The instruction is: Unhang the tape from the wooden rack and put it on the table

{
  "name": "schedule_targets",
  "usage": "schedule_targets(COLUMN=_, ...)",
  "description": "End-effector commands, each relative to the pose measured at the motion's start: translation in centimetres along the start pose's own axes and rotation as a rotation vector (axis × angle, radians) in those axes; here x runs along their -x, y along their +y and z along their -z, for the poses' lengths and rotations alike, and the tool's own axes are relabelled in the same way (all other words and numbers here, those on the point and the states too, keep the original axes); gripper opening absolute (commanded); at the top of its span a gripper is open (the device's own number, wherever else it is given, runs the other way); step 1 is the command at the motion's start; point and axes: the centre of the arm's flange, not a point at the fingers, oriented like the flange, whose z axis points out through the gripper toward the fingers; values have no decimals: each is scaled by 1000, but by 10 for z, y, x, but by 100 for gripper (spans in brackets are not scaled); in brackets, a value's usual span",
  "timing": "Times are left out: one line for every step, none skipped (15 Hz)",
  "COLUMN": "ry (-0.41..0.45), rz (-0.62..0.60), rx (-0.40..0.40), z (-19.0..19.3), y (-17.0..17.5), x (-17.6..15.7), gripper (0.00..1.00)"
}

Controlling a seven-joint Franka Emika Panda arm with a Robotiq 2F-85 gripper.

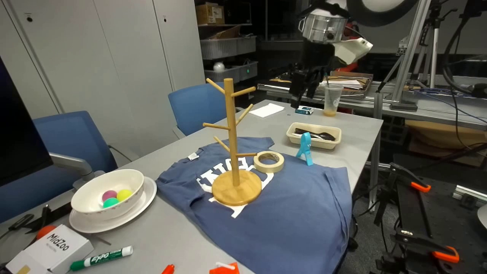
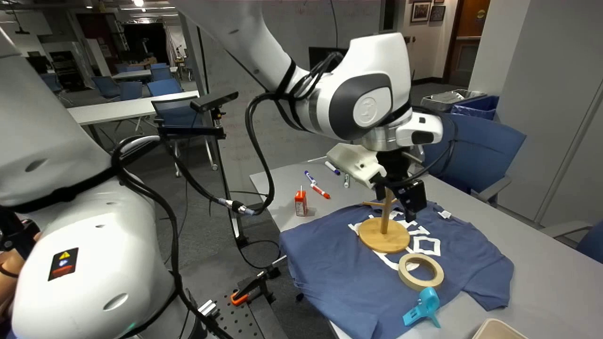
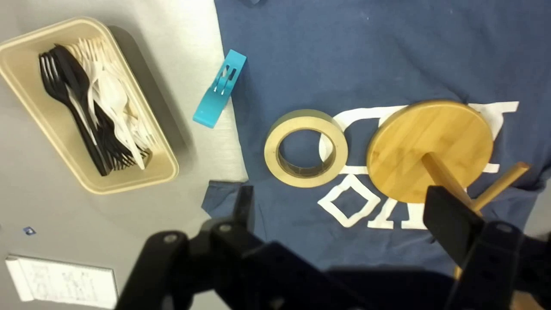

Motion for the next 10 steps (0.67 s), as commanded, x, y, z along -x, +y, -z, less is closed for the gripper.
schedule_targets(ry=62, rz=42, rx=-9, z=42, y=-14, x=24, gripper=100)
schedule_targets(ry=75, rz=50, rx=-11, z=49, y=-17, x=28, gripper=100)
schedule_targets(ry=86, rz=58, rx=-11, z=55, y=-20, x=31, gripper=100)
schedule_targets(ry=100, rz=64, rx=-10, z=61, y=-23, x=35, gripper=100)
schedule_targets(ry=111, rz=72, rx=-10, z=67, y=-24, x=39, gripper=100)
schedule_targets(ry=121, rz=78, rx=-10, z=73, y=-26, x=44, gripper=100)
schedule_targets(ry=131, rz=79, rx=-12, z=78, y=-26, x=47, gripper=100)
schedule_targets(ry=143, rz=79, rx=-17, z=83, y=-27, x=52, gripper=100)
schedule_targets(ry=154, rz=78, rx=-22, z=88, y=-26, x=55, gripper=100)
schedule_targets(ry=162, rz=80, rx=-30, z=93, y=-26, x=60, gripper=100)
